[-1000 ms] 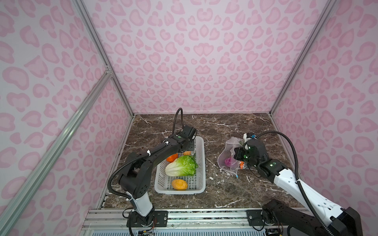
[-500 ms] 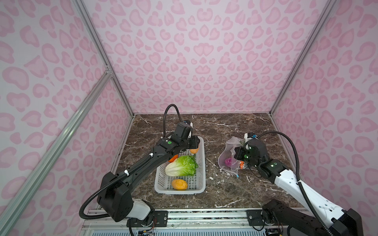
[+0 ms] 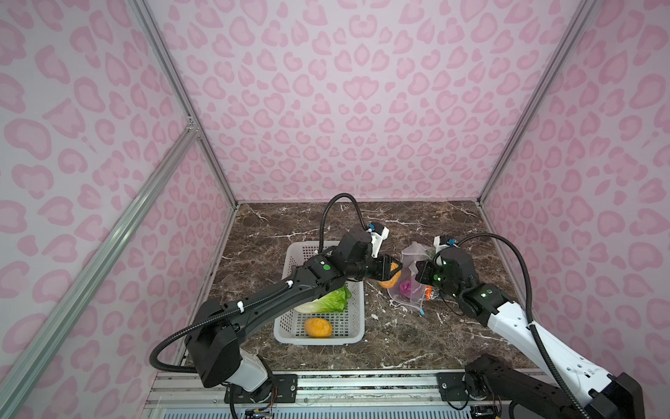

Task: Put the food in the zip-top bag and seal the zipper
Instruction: 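Carry the brown potato with the left gripper over the open bag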

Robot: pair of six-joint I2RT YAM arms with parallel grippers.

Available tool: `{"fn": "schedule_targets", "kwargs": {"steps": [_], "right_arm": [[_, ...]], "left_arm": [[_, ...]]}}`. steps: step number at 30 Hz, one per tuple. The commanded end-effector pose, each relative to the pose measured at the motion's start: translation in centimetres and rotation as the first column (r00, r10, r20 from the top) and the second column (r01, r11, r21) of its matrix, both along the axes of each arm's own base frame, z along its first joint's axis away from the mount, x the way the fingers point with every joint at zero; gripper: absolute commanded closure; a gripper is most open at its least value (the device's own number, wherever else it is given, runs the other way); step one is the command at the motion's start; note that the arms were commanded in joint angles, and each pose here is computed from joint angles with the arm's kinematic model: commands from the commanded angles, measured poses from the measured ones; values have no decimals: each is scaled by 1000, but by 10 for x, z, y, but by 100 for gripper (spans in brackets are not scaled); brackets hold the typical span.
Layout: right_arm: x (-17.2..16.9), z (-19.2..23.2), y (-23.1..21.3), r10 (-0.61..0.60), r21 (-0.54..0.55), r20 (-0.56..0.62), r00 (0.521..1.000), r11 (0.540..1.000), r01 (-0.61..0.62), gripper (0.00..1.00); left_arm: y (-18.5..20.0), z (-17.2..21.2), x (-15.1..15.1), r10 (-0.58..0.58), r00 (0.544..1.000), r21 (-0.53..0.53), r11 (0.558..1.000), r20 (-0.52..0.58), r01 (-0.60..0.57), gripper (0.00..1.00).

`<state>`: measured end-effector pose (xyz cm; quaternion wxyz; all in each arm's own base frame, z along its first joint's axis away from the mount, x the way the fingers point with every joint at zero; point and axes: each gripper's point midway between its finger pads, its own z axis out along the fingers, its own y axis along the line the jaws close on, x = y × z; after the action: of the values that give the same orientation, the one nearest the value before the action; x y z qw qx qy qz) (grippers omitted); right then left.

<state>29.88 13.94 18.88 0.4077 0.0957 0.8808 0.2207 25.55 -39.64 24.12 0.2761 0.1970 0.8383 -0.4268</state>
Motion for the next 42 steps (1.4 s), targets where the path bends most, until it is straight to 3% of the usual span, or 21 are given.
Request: {"fn": "schedule_targets", "kwargs": {"steps": [1, 4, 11, 20, 26, 42], "right_arm": [[2, 8, 2, -5, 30, 18, 1000, 1000, 4, 100], [2, 7, 2, -10, 37, 12, 1000, 999, 9, 100], [3, 8, 9, -4, 84, -10, 1000, 996, 4, 100], [-3, 14, 22, 25, 194, -13, 1000, 981, -22, 100], [-3, 6, 30, 35, 253, -22, 999, 967, -28, 100], [3, -11, 34, 29, 242, -63, 998, 970, -13, 100]], "left_arm": [[-16, -5, -1, -31, 999, -7, 999, 10, 31, 95], [-25, -19, -3, -35, 999, 11, 999, -10, 35, 95], [-30, -48, 16, 76, 995, 82, 994, -59, -71, 96], [-15, -77, 50, 255, 967, 230, 941, 0, -248, 95], [-20, -89, 47, 247, 968, 245, 942, -35, -231, 93], [-24, -114, 44, 300, 944, 271, 928, -137, -255, 80]]}}
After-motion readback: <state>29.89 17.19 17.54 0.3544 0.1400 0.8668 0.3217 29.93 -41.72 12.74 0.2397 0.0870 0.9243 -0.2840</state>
